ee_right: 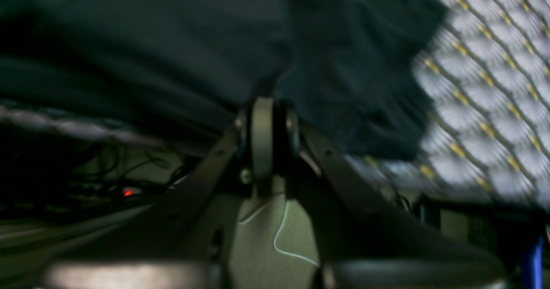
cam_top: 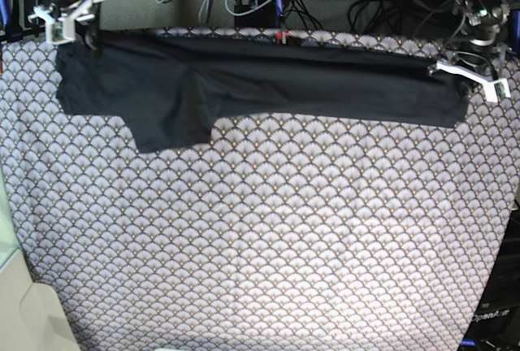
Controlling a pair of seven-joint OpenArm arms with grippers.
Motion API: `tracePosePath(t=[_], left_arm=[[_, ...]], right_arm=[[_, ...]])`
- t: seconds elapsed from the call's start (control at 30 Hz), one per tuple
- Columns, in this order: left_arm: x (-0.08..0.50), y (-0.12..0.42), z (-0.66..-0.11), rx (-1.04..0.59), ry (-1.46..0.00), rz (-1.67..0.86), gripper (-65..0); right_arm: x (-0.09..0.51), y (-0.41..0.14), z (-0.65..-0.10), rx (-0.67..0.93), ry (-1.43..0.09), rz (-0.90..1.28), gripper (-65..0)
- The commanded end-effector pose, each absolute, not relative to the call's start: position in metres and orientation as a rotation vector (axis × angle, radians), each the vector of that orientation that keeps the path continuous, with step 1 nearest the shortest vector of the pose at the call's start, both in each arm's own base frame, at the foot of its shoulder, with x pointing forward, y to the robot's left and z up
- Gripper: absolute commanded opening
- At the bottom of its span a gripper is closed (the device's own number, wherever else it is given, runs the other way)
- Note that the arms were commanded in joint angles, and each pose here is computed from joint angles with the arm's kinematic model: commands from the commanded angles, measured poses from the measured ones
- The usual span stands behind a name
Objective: Fold the T-shirt properly
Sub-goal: 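Hold the folded strip with both grippers at the table edge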
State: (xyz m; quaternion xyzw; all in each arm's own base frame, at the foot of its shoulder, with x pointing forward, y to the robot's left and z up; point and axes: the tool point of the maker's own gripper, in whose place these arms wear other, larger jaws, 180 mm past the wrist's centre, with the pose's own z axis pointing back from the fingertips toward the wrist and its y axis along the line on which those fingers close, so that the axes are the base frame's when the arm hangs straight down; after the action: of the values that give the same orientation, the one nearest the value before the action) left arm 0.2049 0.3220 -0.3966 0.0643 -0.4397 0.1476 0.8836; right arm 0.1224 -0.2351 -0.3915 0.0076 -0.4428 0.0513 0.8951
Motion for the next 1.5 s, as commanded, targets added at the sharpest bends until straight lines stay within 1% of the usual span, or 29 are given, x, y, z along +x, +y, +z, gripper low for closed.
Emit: tracePosePath(t=[0.0,0.37,0.57,0.67,0.77,0.97,1.07,1.17,1.37,1.47], left_arm=[[0.211,0.329,-0.384,0.151,-0.959,0.296,-65.0],[0.211,0.328,-0.391,0.138,-0.945,0.3,-65.0],[0.208,0.33,-0.392,0.144,-0.939,0.304,-43.2],[0.207,0.33,-0.393,0.144,-0.938,0.304,-36.5],[0.207,0.33,-0.393,0.144,-0.938,0.304,-32.9],[0.207,0.33,-0.393,0.144,-0.936,0.304,-32.3],[0.207,0.33,-0.393,0.144,-0.936,0.304,-32.3],[0.206,0.33,-0.393,0.144,-0.935,0.304,-32.3],[0.206,0.33,-0.393,0.144,-0.935,0.304,-32.3],[0.206,0.33,-0.393,0.144,-0.935,0.304,-32.3]], right_arm=[[0.124,-0.238,-0.384,0.011,-0.957,0.104,-63.1],[0.122,-0.243,-0.388,0.011,-0.952,0.1,-63.1],[0.12,-0.243,-0.388,0.011,-0.949,0.1,-63.1],[0.12,-0.243,-0.389,0.012,-0.945,0.098,-63.0],[0.119,-0.243,-0.39,0.012,-0.942,0.098,-62.8],[0.117,-0.245,-0.39,0.005,-0.937,0.093,-62.7],[0.111,-0.253,-0.394,-0.022,-0.898,0.066,-62.2],[0.11,-0.254,-0.395,-0.023,-0.891,0.061,-57.5],[0.11,-0.254,-0.395,-0.022,-0.896,0.06,-45.0],[0.11,-0.254,-0.395,-0.022,-0.896,0.06,-41.3]])
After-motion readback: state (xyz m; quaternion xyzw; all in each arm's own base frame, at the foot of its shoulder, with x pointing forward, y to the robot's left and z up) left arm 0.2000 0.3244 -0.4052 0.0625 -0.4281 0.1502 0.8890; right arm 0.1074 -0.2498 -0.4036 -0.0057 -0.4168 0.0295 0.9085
